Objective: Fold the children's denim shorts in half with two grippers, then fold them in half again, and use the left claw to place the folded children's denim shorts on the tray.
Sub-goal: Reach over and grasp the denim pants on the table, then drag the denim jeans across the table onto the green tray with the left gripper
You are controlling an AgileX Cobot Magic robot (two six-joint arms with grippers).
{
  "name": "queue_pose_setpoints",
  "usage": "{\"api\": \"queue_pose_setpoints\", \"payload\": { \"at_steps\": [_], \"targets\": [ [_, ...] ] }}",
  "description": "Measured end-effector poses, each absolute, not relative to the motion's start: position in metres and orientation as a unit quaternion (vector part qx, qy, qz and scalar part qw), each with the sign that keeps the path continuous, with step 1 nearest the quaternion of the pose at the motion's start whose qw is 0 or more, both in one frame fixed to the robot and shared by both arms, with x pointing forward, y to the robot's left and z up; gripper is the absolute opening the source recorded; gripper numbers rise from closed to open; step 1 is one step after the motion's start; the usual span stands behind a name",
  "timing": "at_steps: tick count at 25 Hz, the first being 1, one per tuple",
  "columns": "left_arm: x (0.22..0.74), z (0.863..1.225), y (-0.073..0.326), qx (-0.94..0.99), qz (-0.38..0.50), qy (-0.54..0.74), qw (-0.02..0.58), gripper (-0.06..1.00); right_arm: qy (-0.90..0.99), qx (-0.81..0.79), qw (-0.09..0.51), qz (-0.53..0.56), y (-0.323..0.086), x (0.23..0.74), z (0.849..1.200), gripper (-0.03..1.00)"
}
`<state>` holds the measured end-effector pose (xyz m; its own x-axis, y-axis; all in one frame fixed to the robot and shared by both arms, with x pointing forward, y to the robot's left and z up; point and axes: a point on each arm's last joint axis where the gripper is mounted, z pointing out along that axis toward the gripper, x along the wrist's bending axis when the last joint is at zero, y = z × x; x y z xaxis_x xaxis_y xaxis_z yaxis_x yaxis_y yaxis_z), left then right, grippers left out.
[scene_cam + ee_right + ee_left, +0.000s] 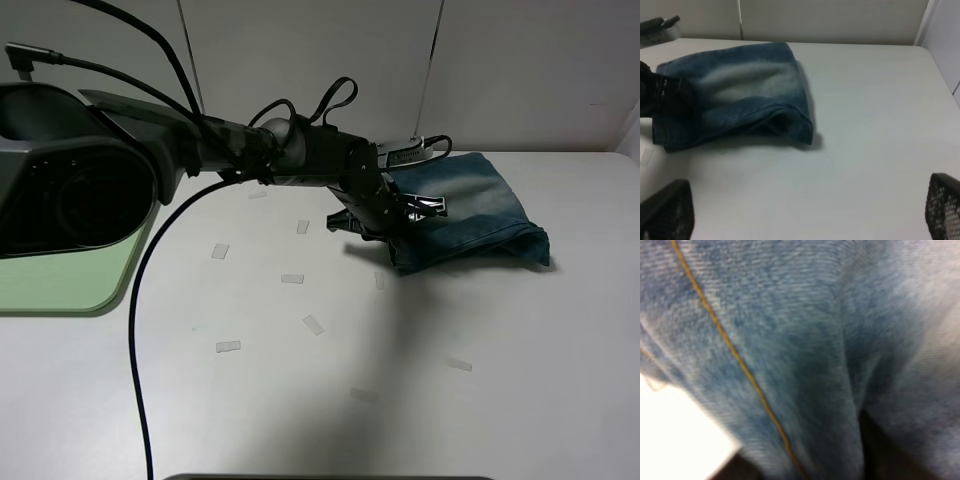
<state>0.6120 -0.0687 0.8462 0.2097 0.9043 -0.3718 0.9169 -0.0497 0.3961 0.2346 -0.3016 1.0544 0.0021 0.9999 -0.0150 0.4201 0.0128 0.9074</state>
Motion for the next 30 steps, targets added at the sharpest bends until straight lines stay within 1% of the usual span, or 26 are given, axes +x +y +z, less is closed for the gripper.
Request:
{"api": "queue_pose_setpoints", "payload": {
  "at_steps": [1, 2, 6, 10, 13, 20, 25, 30],
  "targets": [
    [0.612, 0.846, -0.069, 0.725, -0.012, 0.628, 0.283, 0.20, 0.598, 0.594, 0.386, 0.376, -0.302, 0.235, 1.054, 0.70],
    [0.611, 0.846, -0.069, 0.725, -0.012, 0.628, 0.283, 0.18, 0.598, 0.594, 0.386, 0.376, -0.302, 0.235, 1.054, 0.70],
    [0.611, 0.846, -0.069, 0.725, -0.013, 0.629, 0.280, 0.18, 0.598, 0.594, 0.386, 0.376, -0.302, 0.235, 1.054, 0.70],
    [0.609, 0.851, -0.067, 0.731, -0.016, 0.630, 0.263, 0.18, 0.598, 0.594, 0.386, 0.376, -0.302, 0.235, 1.054, 0.70],
    [0.608, 0.862, -0.058, 0.752, 0.000, 0.620, 0.226, 0.18, 0.598, 0.594, 0.386, 0.376, -0.302, 0.235, 1.054, 0.70],
    [0.607, 0.898, -0.024, 0.807, 0.075, 0.575, 0.114, 0.18, 0.598, 0.594, 0.386, 0.376, -0.302, 0.235, 1.054, 0.70],
    [0.612, 0.927, -0.002, 0.830, 0.095, 0.544, 0.085, 0.18, 0.598, 0.594, 0.386, 0.376, -0.302, 0.235, 1.054, 0.70],
    [0.622, 0.946, 0.027, 0.837, 0.097, 0.536, 0.054, 0.18, 0.598, 0.594, 0.386, 0.376, -0.302, 0.235, 1.054, 0.70]
  ]
}}
